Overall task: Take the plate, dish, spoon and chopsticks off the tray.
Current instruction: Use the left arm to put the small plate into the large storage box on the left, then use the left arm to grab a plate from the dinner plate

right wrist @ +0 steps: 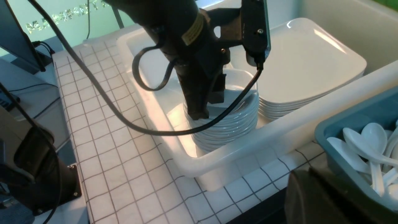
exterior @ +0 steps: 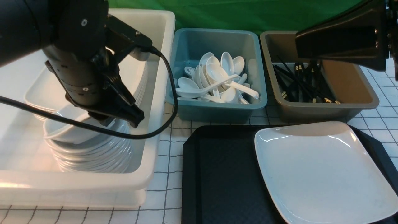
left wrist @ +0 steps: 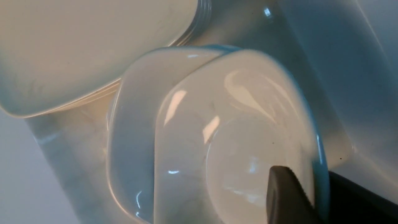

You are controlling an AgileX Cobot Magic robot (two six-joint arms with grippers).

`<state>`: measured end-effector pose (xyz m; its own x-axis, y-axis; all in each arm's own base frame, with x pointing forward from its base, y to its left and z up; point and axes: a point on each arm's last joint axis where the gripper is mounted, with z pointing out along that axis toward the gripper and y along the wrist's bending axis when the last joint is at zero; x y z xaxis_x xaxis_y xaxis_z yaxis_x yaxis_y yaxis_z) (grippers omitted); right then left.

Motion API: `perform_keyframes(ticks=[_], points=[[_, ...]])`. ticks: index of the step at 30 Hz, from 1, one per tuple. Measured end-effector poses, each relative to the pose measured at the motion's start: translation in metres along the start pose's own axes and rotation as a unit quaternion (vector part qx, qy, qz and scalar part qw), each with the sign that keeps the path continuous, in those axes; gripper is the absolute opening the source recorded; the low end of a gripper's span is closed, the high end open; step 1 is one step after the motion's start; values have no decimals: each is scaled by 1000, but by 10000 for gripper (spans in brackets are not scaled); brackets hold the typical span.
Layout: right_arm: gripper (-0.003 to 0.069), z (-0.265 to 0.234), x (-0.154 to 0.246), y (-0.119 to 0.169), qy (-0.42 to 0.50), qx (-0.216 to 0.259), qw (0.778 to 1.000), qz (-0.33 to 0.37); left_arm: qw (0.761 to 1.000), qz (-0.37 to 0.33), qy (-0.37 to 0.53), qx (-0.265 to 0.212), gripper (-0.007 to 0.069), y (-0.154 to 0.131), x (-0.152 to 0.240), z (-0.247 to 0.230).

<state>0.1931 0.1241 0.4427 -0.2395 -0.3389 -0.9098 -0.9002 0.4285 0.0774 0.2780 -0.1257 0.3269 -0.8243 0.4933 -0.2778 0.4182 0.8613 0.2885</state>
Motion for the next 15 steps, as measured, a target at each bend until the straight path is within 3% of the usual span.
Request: perform_keyframes(ticks=[4, 7, 11, 14, 15], points=[[-1, 0, 1, -1, 4, 5, 1000, 17, 1000, -10, -4, 0, 393, 1, -1, -2], [-1, 0, 4, -6, 24, 33, 999, 24, 998, -40, -29, 25, 459, 1, -9, -16], [-1, -3, 15, -17, 82, 98, 991, 36, 990, -74, -88, 84, 449, -2, -24, -43], [-1, -8, 25, -27, 130, 158, 978, 48, 976, -80, -149, 139, 363, -17, -36, -59], [-1, -10, 27, -30, 145, 179, 972, 56, 969, -77, -172, 157, 303, -26, -41, -62]])
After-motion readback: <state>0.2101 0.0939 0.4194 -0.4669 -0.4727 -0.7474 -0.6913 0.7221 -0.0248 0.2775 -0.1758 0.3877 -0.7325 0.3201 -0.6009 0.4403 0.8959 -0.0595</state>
